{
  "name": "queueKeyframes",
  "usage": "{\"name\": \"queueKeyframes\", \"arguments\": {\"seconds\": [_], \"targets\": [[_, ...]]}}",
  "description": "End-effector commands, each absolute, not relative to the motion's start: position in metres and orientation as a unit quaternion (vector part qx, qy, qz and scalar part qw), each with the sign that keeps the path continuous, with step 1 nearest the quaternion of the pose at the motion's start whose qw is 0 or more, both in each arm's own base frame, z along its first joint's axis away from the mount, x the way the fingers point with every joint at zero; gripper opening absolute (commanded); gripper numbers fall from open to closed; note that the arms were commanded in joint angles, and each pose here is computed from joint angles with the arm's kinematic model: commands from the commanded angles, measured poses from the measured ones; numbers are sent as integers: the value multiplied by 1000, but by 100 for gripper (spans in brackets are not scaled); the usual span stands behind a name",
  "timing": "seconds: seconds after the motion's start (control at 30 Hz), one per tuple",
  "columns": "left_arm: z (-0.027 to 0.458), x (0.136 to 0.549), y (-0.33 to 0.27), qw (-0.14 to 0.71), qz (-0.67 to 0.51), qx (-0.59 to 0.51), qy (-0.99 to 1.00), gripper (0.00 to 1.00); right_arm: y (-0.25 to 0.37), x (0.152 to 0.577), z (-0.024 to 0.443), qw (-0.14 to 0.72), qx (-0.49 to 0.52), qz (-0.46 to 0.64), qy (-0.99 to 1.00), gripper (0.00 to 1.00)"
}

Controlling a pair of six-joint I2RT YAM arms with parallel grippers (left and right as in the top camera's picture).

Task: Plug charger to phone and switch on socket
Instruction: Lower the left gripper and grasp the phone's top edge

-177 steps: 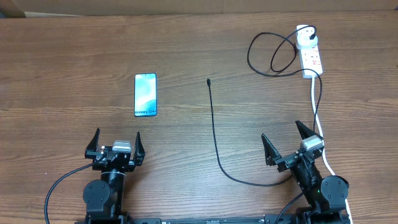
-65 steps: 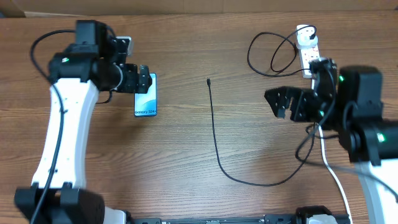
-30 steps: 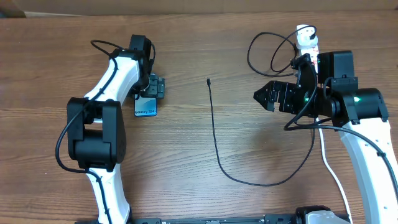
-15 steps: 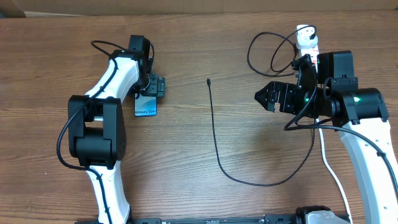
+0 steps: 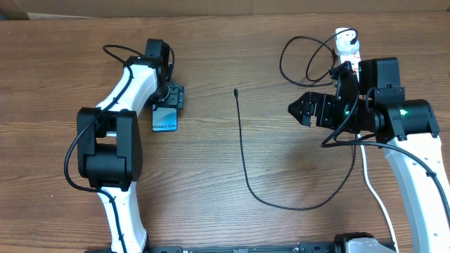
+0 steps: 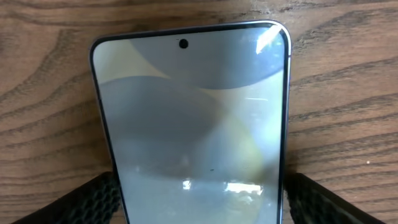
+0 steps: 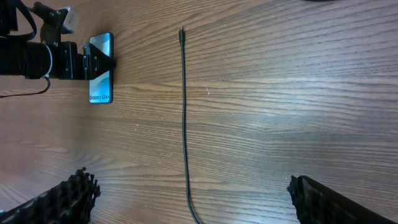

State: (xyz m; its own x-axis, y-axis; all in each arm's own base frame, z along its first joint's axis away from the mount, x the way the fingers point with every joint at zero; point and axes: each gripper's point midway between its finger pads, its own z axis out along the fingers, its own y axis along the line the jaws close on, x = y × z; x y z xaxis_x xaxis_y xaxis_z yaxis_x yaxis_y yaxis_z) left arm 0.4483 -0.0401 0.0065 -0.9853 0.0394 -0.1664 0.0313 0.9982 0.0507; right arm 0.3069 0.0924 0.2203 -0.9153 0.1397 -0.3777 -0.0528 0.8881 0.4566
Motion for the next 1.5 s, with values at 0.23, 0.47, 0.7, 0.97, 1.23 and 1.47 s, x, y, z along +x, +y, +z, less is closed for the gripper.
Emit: {"name": "queueKeyframes", "arguments": {"seconds": [0.23,0.47,0.7,0.97,1.23,1.47], "targets": [[-2,447,-41,75,19,19,997,65,92,311,228,216,22,233,948,100],[15,454,-42,79,18,12,997,63,92,311,228,218,21,234,947,100],[47,469,-43,95,16,6,995,64,92,311,228,218,21,234,947,100],[47,456,-18,70,87,11,994,88,92,311,228,216,21,233,948,100],[31,438,2,32,62,-3,998,85,92,311,228,216,21,233,948,100],[10,429,9,22,37,-10,999,96,91,308,226,210,23,233,949,100]]}}
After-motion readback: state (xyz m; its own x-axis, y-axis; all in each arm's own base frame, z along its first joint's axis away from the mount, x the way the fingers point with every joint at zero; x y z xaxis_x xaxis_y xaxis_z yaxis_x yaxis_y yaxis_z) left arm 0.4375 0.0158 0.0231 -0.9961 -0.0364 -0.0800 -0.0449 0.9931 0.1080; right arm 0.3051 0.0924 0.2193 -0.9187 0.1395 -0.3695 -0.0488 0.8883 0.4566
